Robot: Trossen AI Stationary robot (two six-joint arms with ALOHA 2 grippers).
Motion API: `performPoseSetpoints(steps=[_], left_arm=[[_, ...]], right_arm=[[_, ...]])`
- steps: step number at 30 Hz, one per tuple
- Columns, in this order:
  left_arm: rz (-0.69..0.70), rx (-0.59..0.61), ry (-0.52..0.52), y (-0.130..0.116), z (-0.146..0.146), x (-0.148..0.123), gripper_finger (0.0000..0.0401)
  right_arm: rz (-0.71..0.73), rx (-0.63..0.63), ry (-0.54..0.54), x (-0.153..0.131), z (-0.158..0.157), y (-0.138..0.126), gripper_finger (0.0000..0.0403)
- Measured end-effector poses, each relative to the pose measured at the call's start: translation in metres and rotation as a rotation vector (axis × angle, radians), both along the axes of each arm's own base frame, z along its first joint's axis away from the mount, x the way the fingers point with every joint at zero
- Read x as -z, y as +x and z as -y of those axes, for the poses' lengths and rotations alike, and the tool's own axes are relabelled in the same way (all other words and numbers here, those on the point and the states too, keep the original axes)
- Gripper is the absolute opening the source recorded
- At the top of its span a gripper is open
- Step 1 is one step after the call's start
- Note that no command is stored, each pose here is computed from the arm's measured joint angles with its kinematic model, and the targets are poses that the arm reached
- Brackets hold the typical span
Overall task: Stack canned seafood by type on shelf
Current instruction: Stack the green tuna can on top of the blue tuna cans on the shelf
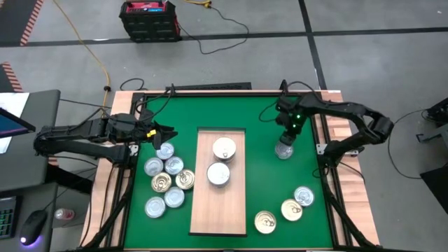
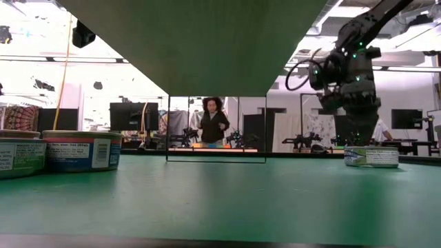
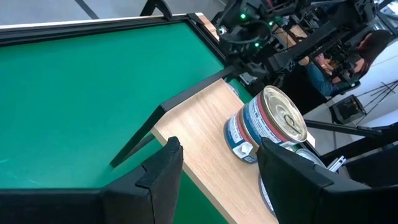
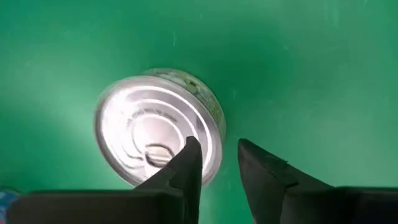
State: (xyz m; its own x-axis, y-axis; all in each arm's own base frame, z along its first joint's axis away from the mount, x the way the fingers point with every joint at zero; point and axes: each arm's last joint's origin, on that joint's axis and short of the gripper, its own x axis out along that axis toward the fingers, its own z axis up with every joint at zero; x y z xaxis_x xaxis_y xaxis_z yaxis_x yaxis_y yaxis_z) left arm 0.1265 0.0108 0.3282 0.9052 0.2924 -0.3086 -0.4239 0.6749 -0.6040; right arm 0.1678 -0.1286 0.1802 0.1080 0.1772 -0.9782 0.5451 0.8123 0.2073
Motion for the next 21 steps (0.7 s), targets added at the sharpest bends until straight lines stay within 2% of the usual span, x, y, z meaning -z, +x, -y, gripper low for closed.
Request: performPoseSetpoints(steps=[10,16,21], left_arm=[[0.0,-0.001,-0.002,0.0,0.0,0.0,0.0199],[0.0,-0.001,-0.002,0.0,0.0,0.0,0.0199],[0.0,-0.001,-0.001,0.0,0.0,0.0,0.0199]], right_arm=[[0.012,-0.006,-0.002,0.014,-0.002,-0.005,0.0087],[0.004,0.051,0.023,0.016,0.003,-0.009,0.0014],[-0.103,0.15,-0.021,0.021,0.006,-0.011,0.0028]])
